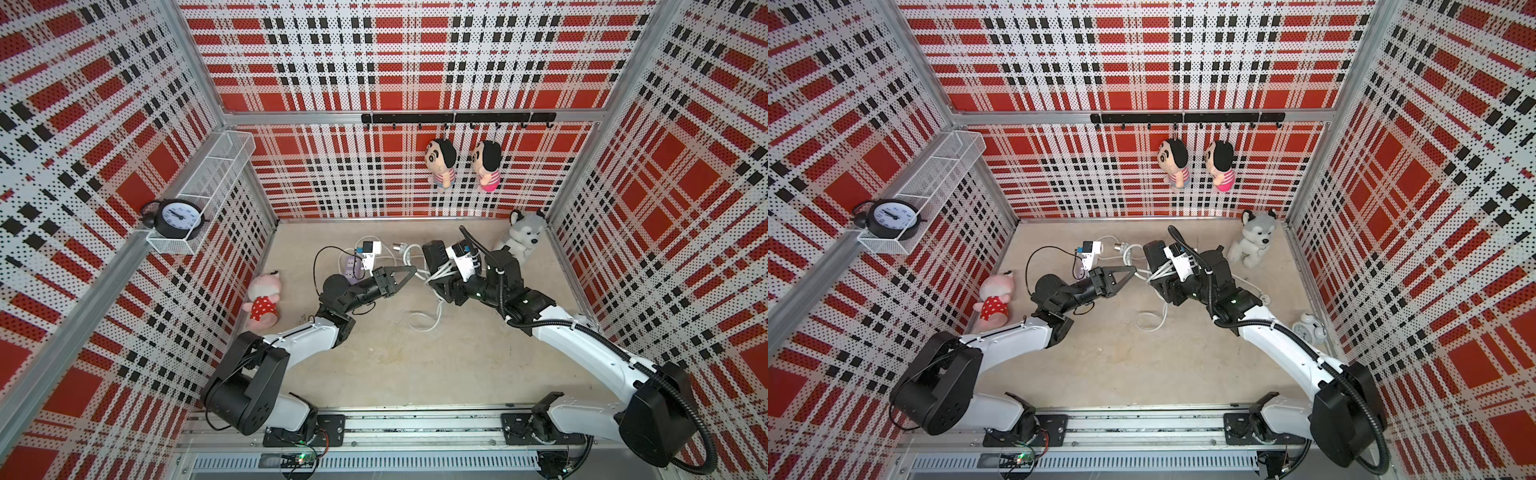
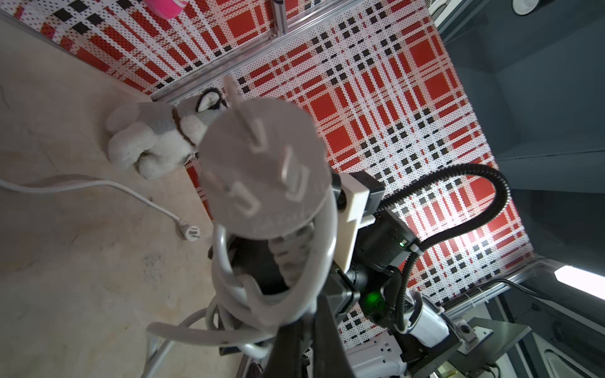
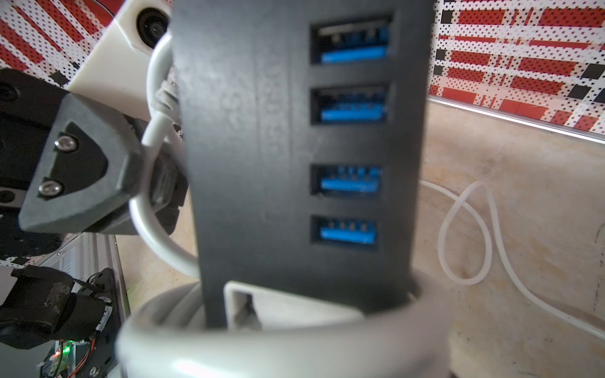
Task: Unwrap the cord wrapped around the power strip
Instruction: Unwrap the power cord from the power strip.
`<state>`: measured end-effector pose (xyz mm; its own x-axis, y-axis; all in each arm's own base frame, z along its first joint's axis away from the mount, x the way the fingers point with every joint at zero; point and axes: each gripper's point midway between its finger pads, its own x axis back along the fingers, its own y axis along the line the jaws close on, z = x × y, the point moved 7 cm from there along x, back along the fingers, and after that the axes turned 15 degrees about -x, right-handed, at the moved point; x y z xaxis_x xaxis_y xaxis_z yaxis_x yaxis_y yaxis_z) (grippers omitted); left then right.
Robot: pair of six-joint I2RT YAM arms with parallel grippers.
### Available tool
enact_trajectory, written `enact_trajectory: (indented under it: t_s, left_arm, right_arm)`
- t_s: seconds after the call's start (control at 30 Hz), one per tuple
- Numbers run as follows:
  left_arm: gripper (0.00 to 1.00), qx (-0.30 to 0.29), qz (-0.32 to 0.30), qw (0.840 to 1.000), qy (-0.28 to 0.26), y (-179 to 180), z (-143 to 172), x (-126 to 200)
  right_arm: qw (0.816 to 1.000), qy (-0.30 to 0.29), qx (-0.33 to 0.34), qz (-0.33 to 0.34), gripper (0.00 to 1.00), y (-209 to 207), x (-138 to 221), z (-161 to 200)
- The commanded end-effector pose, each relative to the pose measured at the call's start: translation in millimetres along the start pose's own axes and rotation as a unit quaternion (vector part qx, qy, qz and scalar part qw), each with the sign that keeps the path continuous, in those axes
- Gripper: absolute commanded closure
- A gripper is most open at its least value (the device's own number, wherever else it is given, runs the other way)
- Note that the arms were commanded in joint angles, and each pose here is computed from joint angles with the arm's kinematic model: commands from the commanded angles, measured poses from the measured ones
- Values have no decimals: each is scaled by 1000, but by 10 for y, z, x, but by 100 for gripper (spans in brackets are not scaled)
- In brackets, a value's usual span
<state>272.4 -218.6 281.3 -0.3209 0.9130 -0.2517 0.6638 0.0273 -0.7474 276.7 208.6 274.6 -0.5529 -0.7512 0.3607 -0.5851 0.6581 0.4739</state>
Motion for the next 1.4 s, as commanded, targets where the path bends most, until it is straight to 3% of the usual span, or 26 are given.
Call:
enact_trajectory:
  t_s: [0.0, 0.07, 0.13, 0.37, 0.53, 0.77, 1.07, 1.37]
  left_arm:
    - [100, -7, 140, 990, -7, -403, -27, -73]
    - [100, 12, 173, 985, 4, -423, 27, -99]
    - [100, 26, 169, 985, 28, -346, 127, -166]
    - [100, 2, 75, 991, 113, 2, 395, -365]
    - [100, -5, 131, 974, 183, -164, 581, -490]
    - [100, 7, 137, 971, 195, -124, 603, -466]
    - [100, -58, 178, 964, 189, -411, 490, -451]
    - [100, -91, 135, 977, 138, -346, 218, -107]
  right_arm:
    - [999, -33, 7, -2, 93, 25, -75, -76]
    - [999, -31, 8, -1, 93, 24, -111, -69]
    - [999, -39, 11, 0, 93, 31, -100, -94]
    - [998, -53, 39, 0, 93, 127, -44, -300]
    - [997, -48, 60, 8, 93, 145, -62, -434]
    - [997, -29, 67, 5, 93, 175, -100, -486]
    - [998, 27, 28, 53, 94, -50, -214, -241]
    - [990, -3, -62, 125, 94, -451, 80, -332]
